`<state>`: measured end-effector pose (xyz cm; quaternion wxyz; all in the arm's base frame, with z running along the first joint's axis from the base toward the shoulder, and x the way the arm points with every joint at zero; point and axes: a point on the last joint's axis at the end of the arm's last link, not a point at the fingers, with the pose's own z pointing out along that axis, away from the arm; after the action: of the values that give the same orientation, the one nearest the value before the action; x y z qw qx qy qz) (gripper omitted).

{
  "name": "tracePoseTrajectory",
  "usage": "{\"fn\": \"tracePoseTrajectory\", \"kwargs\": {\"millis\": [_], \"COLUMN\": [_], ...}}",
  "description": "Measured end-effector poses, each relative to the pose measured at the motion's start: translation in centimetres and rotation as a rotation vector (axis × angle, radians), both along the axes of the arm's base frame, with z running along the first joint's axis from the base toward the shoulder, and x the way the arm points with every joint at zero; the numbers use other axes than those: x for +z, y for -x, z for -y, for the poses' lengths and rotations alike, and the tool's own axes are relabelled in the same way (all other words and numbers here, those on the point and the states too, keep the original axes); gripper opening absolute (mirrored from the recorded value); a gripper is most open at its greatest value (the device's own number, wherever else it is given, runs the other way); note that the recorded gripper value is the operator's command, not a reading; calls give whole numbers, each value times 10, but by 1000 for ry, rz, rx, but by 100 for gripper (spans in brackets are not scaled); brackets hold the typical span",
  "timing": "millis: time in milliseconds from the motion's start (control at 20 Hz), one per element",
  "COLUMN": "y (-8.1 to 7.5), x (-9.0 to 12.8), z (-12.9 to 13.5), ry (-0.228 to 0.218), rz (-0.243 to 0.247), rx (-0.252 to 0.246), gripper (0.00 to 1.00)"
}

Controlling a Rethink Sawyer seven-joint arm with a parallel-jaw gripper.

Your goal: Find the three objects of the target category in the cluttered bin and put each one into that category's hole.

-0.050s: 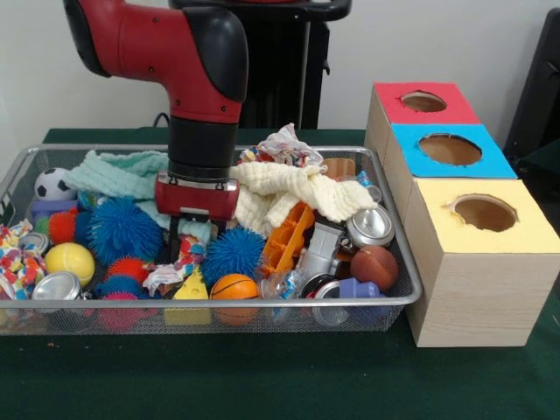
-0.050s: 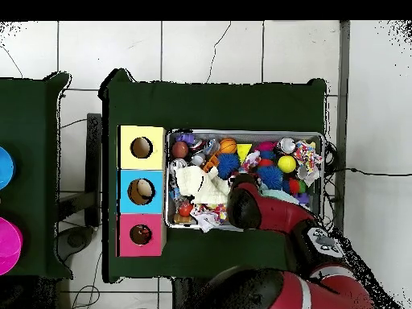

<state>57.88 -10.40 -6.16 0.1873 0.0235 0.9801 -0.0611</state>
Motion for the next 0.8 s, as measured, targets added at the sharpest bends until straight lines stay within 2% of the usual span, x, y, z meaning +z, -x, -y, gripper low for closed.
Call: {"fn": "tracePoseTrajectory", "kwargs": {"millis": [300,450,550,800], "y": [3,4,7,15], "x": [-6,-6,-4,0], "z": [2,0,-4,-13], "ry": [13,12,15,31], "rz": [-5,-9,-23,-48], "rx": [-79,-103,-144,-209], "gripper": [100,100,100,100]}}
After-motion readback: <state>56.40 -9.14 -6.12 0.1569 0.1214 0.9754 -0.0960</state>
